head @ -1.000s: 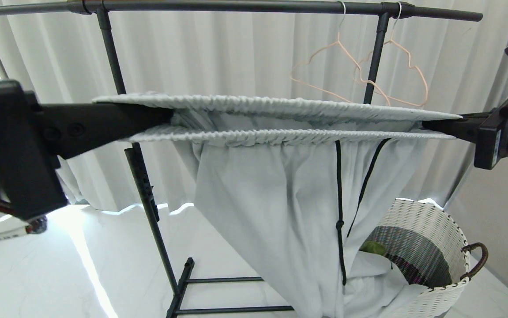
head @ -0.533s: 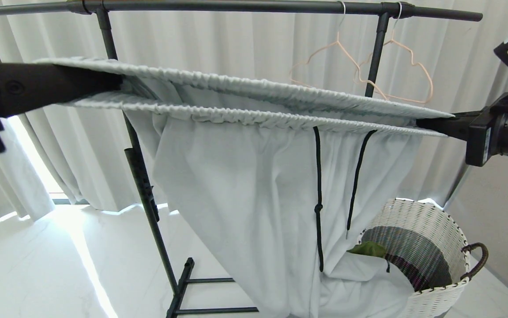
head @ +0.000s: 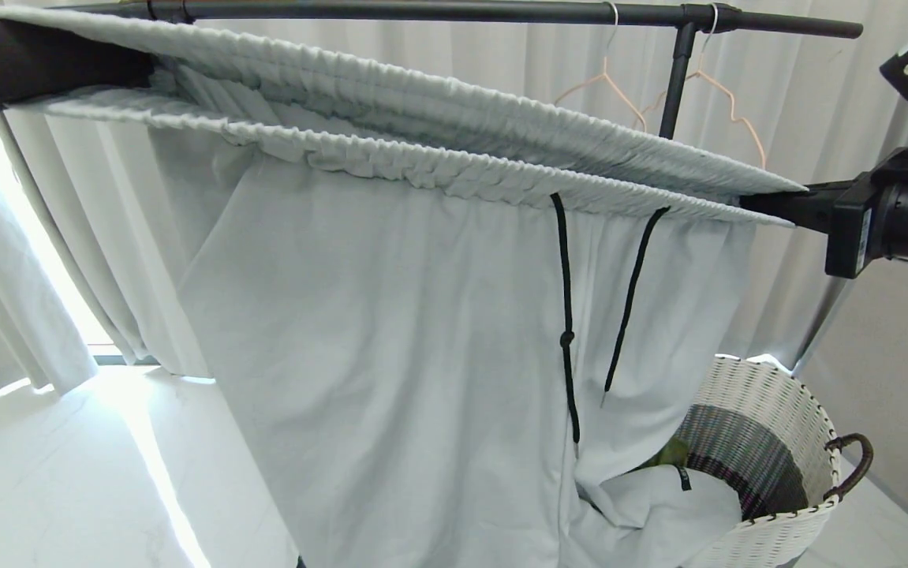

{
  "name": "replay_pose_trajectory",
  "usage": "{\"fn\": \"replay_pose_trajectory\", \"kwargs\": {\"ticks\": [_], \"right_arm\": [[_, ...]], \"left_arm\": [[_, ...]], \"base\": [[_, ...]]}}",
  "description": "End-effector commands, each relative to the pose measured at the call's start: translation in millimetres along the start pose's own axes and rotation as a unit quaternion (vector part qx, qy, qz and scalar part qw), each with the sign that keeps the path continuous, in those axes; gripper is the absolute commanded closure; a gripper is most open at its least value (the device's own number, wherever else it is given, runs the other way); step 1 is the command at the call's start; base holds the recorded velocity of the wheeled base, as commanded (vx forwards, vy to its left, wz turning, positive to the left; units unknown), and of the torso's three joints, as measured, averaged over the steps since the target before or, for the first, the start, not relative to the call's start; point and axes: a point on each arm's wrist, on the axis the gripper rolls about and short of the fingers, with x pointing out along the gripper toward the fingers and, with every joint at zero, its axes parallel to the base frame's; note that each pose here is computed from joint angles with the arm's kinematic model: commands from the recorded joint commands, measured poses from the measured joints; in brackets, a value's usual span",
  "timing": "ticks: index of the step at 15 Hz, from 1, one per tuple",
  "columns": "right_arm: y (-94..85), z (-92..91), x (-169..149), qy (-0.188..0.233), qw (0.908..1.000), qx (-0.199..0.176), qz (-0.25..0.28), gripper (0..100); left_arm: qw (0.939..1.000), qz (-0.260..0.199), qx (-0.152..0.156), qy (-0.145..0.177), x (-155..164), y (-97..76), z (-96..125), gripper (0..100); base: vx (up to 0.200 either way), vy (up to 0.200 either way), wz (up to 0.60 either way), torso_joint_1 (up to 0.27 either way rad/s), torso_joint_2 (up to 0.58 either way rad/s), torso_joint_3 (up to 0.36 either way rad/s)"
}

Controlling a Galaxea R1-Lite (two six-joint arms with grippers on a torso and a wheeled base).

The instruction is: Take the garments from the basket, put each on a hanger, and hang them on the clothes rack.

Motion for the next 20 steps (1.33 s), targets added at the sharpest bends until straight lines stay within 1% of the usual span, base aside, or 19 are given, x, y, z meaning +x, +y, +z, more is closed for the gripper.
{"fn": "replay_pose_trajectory", "kwargs": {"ticks": [1, 2, 3, 4, 7, 9, 12, 15, 18, 20], "right_arm": [[-0.2, 1.2, 0, -0.002, 1.0, -0.001, 0.0, 100], [1.4, 3.2, -1, -0.006, 1.0, -0.002, 0.003, 100], [5.6, 9.5, -2, -0.017, 0.9998, -0.006, 0.011, 100], [10.8, 18.6, -3, -0.033, 0.9991, -0.011, 0.023, 100], [28.7, 43.9, -8, -0.078, 0.9947, -0.023, 0.063, 100], [40.2, 51.9, -9, -0.093, 0.9912, -0.027, 0.09, 100], [43.9, 52.2, -6, -0.095, 0.9902, -0.027, 0.099, 100], [43.8, 52.6, -7, -0.096, 0.9901, -0.028, 0.098, 100], [43.8, 52.5, -6, -0.096, 0.9901, -0.028, 0.098, 100], [43.9, 54.0, -5, -0.099, 0.9892, -0.028, 0.105, 100]], "left_arm": [[1.0, 0.0, -0.001, 0.0, -1, 0.2, 0, 100], [0.9999, 0.005, 0.004, 0.013, 4, -0.3, -6, 100], [0.9998, 0.007, 0.005, 0.018, 6, -0.2, -8, 100], [0.9998, 0.013, 0.004, 0.016, 6, 1.5, -7, 100], [0.9985, 0.055, -0.001, -0.002, 2, 13.4, 0, 100], [0.9982, 0.056, -0.005, -0.019, -9, 15.1, 5, 100], [0.9978, 0.055, -0.008, -0.035, -20, 16.4, 11, 100], [0.9979, 0.055, -0.009, -0.033, -37, 18.8, 12, 100], [0.9979, 0.055, -0.009, -0.032, -36, 18.7, 12, 100], [0.9971, 0.056, -0.014, -0.05, -36, 18.1, 24, 100]], "base": [[0.0, 0.0, 0.0, 0.0, 0.0, 0.0], [0.0, 0.0, 0.0, 0.0, 0.0, 0.0], [0.0, 0.0, 0.0, 0.0, 0.0, 0.0], [0.0, 0.0, 0.0, 0.0, 0.0, 0.0], [0.0, 0.0, 0.0, 0.0, 0.0, 0.0], [0.0, 0.0, 0.0, 0.0, 0.0, 0.0], [0.0, 0.0, 0.0, 0.0, 0.0, 0.0], [0.0, 0.0, 0.0, 0.0, 0.0, 0.0], [0.0, 0.0, 0.0, 0.0, 0.0, 0.0], [0.0, 0.0, 0.0, 0.0, 0.0, 0.0]]}}
